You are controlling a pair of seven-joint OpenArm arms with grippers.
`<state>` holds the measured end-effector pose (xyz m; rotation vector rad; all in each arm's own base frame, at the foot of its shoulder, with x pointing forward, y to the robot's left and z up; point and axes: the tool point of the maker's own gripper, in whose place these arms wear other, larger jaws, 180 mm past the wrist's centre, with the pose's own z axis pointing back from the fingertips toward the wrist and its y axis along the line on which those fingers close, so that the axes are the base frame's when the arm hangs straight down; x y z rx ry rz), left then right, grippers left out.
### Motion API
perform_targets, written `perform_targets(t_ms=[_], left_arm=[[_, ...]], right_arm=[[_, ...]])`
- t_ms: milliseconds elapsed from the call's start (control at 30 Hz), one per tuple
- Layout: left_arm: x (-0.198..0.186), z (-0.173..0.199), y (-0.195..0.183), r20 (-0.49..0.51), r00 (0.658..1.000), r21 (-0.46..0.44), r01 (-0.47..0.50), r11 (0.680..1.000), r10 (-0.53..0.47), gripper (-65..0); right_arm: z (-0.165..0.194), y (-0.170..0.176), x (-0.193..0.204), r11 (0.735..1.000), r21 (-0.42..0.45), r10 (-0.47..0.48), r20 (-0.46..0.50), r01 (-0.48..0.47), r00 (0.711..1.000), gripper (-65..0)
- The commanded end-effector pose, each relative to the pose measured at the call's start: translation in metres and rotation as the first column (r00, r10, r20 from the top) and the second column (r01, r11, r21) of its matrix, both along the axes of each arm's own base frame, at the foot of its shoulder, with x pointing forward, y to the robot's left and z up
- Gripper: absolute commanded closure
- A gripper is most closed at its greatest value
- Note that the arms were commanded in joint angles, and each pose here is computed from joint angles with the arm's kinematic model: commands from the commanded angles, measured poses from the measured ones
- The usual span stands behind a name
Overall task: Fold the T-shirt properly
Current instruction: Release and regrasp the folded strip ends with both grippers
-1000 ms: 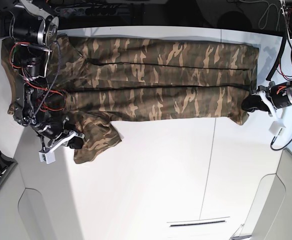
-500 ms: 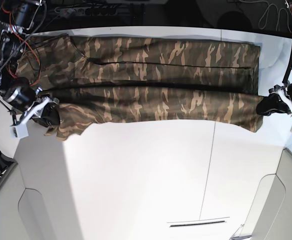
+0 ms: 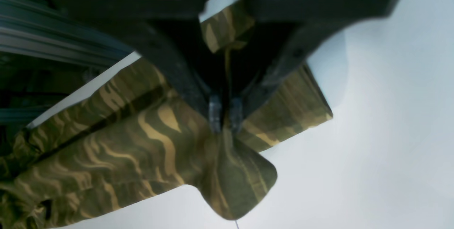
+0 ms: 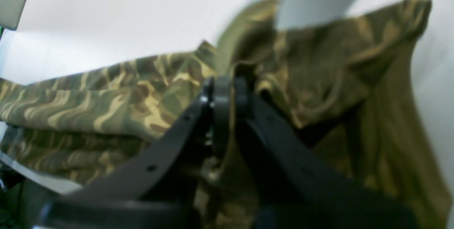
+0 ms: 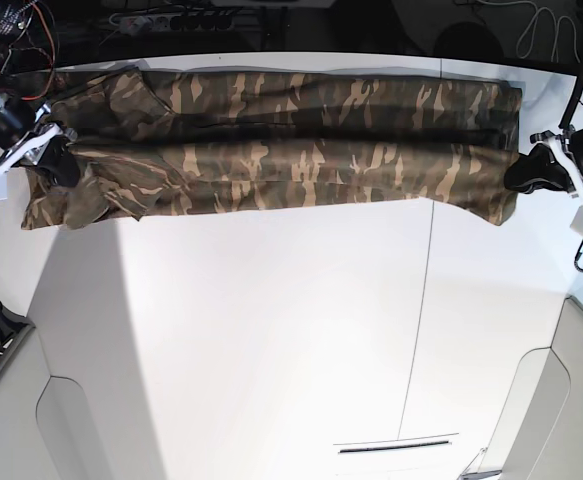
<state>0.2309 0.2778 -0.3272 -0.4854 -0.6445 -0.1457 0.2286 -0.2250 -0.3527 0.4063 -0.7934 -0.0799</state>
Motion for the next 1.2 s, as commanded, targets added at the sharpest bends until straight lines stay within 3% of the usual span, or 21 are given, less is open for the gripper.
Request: perform_targets(t_ms=[0,33,100,167,267,400,500,600,667,700,1000,1167], left_arm=[[0.005,0.012,0.003,0.036,0.999,0.006,0.006,1.0,-0.007,-14.5],[0.003,0.01,0.003,0.031,1.0,0.006,0.006,1.0,-0.006,-21.0],[0.0,0.008,0.003,0.022,1.0,0.005,0.006,1.0,-0.006,-30.3],[0.001,0.009,0.003,0.026,1.0,0.004,0.004,1.0,-0.004,-32.1],[0.006,0.017,0.012,0.067,0.997,0.002,-0.033,0.999,0.033,-32.1],[0.007,0.034,0.039,0.144,0.977,-0.013,-0.156,0.988,0.156,-32.1],[0.003,0.039,0.052,0.169,0.961,-0.026,-0.22,0.975,0.221,-39.1],[-0.006,0.032,0.051,0.146,0.963,-0.027,-0.224,0.974,0.225,-45.5],[-0.01,0.026,0.049,0.129,0.966,-0.019,-0.222,0.975,0.223,-45.5],[-0.012,0.023,0.049,0.122,0.967,-0.016,-0.223,0.975,0.223,-45.6],[-0.027,-0.023,0.04,0.003,0.961,-0.086,-0.274,0.958,0.275,-45.6],[-0.033,-0.055,0.045,-0.043,0.949,-0.051,-0.315,0.948,0.313,-45.6]], right_arm=[[0.006,-0.005,0.002,1.0,-0.018,-0.003,0.026,0.003,1.0,0.0],[0.001,-0.006,-0.001,1.0,-0.026,-0.007,0.007,0.007,1.0,-4.6],[-0.005,-0.008,-0.006,0.999,-0.032,-0.012,-0.017,0.011,1.0,-23.4],[-0.006,-0.008,-0.007,0.999,-0.033,-0.012,-0.019,0.011,1.0,-32.6],[-0.002,-0.009,-0.004,0.999,-0.032,-0.018,-0.006,0.018,1.0,-32.5],[0.011,-0.016,-0.002,0.999,-0.001,-0.047,0.04,0.047,0.998,-32.5],[0.024,-0.02,0.0,0.997,0.037,-0.071,0.09,0.068,0.993,-30.7],[0.03,-0.017,0.002,0.995,0.073,-0.073,0.114,0.065,0.991,-17.0],[0.029,-0.015,0.002,0.995,0.08,-0.075,0.113,0.067,0.991,-2.2],[0.029,-0.013,0.002,0.994,0.086,-0.079,0.112,0.069,0.991,0.0],[0.01,0.003,-0.004,0.987,0.139,-0.098,0.072,0.087,0.993,0.0],[-0.004,0.015,-0.005,0.983,0.173,-0.075,0.035,0.068,0.997,0.0]])
